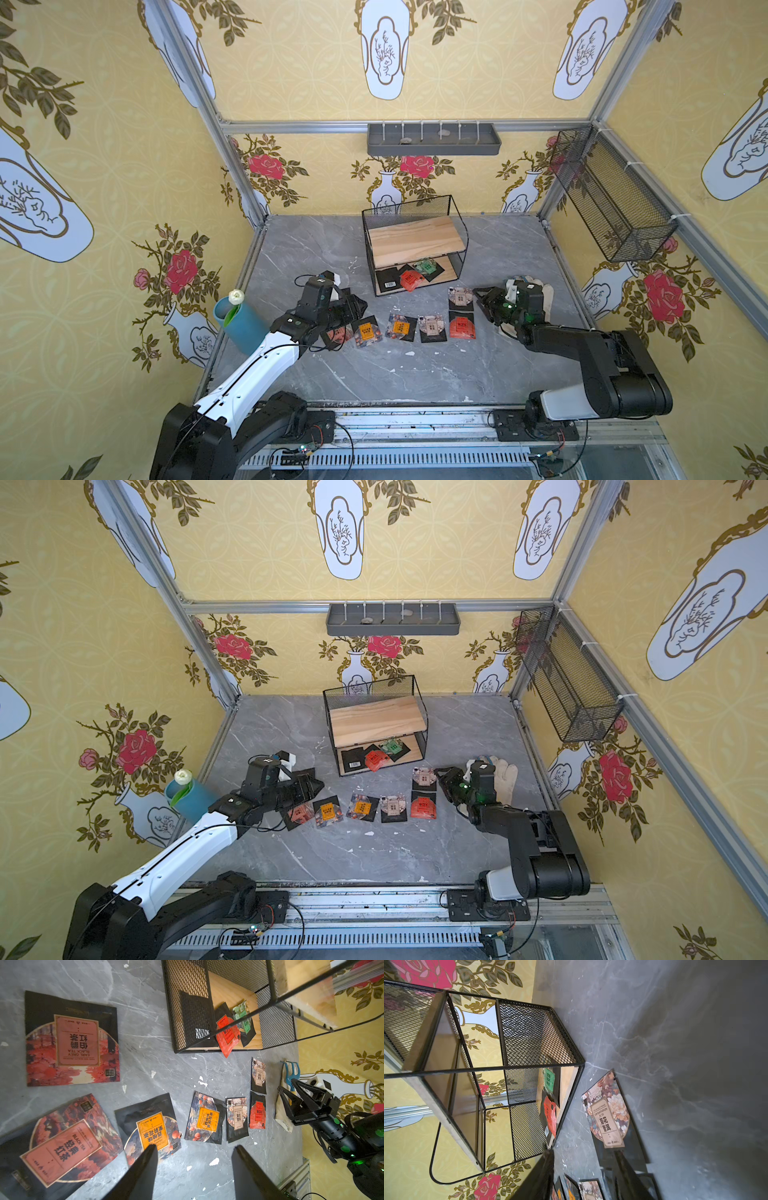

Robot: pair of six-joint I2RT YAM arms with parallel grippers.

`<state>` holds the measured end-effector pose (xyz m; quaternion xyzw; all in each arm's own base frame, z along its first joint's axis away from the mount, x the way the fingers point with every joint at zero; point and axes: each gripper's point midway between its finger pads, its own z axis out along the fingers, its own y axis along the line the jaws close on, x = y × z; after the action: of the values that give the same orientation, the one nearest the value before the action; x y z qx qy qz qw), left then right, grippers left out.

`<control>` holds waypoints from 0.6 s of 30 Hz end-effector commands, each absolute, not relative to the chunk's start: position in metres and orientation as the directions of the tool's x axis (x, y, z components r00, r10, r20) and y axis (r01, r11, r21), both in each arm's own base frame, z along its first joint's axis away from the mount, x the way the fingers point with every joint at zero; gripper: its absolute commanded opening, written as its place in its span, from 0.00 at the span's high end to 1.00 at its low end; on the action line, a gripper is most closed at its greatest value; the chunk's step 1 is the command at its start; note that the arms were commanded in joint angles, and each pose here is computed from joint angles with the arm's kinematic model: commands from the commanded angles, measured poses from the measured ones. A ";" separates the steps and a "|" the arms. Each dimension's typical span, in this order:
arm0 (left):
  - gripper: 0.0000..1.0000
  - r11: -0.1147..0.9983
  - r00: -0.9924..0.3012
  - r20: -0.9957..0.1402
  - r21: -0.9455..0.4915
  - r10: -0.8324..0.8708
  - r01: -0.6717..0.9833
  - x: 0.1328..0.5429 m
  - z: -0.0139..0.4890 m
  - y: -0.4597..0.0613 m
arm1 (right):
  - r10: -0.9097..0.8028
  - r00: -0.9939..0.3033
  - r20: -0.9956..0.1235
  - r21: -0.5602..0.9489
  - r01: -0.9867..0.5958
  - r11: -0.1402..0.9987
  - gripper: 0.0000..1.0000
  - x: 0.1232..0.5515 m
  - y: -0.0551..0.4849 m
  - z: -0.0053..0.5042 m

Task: Remove the tea bags from the shelf
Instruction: Place the tea bag at the center of the board.

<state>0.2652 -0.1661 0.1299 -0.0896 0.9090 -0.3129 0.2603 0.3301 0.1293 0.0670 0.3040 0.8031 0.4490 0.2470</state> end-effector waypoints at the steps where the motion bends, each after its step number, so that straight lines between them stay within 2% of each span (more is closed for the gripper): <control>1: 0.40 0.780 -0.842 -0.443 -0.625 -0.308 0.043 0.270 0.138 -0.175 | 0.691 -0.710 -0.136 0.870 0.249 0.426 0.52 0.330 0.132 0.068; 7: 0.43 0.785 -0.853 -0.457 -0.612 -0.252 0.096 0.272 0.139 -0.195 | 0.648 -0.737 -0.191 0.860 0.193 0.473 0.52 0.337 0.142 0.079; 18: 0.47 0.768 -0.825 -0.518 -0.616 -0.224 0.178 0.317 0.150 -0.224 | 0.584 -0.766 -0.270 0.845 0.102 0.525 0.53 0.339 0.162 0.093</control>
<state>0.3014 -0.2120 0.1360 -0.0369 0.9072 -0.3234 0.2665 0.3389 0.1597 0.0935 0.2202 0.8238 0.4498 0.2656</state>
